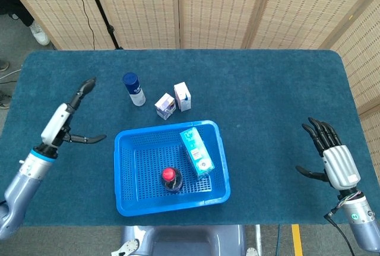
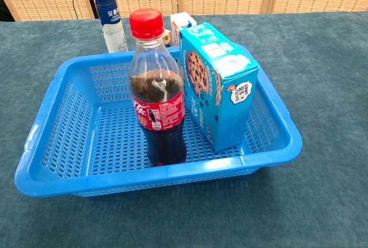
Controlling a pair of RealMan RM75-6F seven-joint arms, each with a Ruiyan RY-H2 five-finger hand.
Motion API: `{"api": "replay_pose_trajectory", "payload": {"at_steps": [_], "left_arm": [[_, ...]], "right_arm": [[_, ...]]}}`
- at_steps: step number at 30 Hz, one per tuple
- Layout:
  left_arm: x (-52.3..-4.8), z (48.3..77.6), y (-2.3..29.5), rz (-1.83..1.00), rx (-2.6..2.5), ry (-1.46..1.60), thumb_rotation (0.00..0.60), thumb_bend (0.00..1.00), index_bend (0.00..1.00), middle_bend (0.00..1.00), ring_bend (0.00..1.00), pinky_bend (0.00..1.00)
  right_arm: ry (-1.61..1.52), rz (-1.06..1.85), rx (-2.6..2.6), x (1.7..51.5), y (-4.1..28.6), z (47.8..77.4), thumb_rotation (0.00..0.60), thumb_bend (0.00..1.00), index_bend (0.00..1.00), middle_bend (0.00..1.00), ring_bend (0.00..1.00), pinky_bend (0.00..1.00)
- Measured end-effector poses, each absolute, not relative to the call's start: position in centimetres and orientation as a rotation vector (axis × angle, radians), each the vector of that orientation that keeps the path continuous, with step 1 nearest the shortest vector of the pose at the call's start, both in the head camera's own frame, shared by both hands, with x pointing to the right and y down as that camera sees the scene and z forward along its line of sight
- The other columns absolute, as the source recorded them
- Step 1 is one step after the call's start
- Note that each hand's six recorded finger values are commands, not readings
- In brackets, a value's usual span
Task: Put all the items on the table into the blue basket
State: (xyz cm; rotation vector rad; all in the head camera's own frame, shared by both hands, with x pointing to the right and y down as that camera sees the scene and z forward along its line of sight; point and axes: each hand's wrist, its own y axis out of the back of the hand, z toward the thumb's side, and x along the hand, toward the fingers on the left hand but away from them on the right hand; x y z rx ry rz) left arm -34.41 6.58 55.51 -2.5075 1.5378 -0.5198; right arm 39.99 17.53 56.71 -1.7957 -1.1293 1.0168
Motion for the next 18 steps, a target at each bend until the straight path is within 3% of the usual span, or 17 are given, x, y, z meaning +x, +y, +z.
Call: {"api": "replay_pose_trajectory", "payload": {"at_steps": [10, 18], "left_arm": [[-41.2, 61.5, 3.1, -0.803, -2.267, 1.84, 0.6, 0.06, 0.0, 0.0, 0.0, 0.0], [-40.3, 67.3, 1.7, -0.925, -2.276, 1.893, 0.6, 0.06, 0.0, 0.0, 0.0, 0.0]], "right_arm": [[-1.114, 1.021, -1.806, 39.6, 17.6, 57.0, 0.6, 0.0, 0.04, 0.0, 0.0, 0.05], [-1.106, 1.05, -1.807, 39.8, 17.4, 57.6, 0.6, 0.0, 0.04, 0.0, 0.0, 0.05]]}}
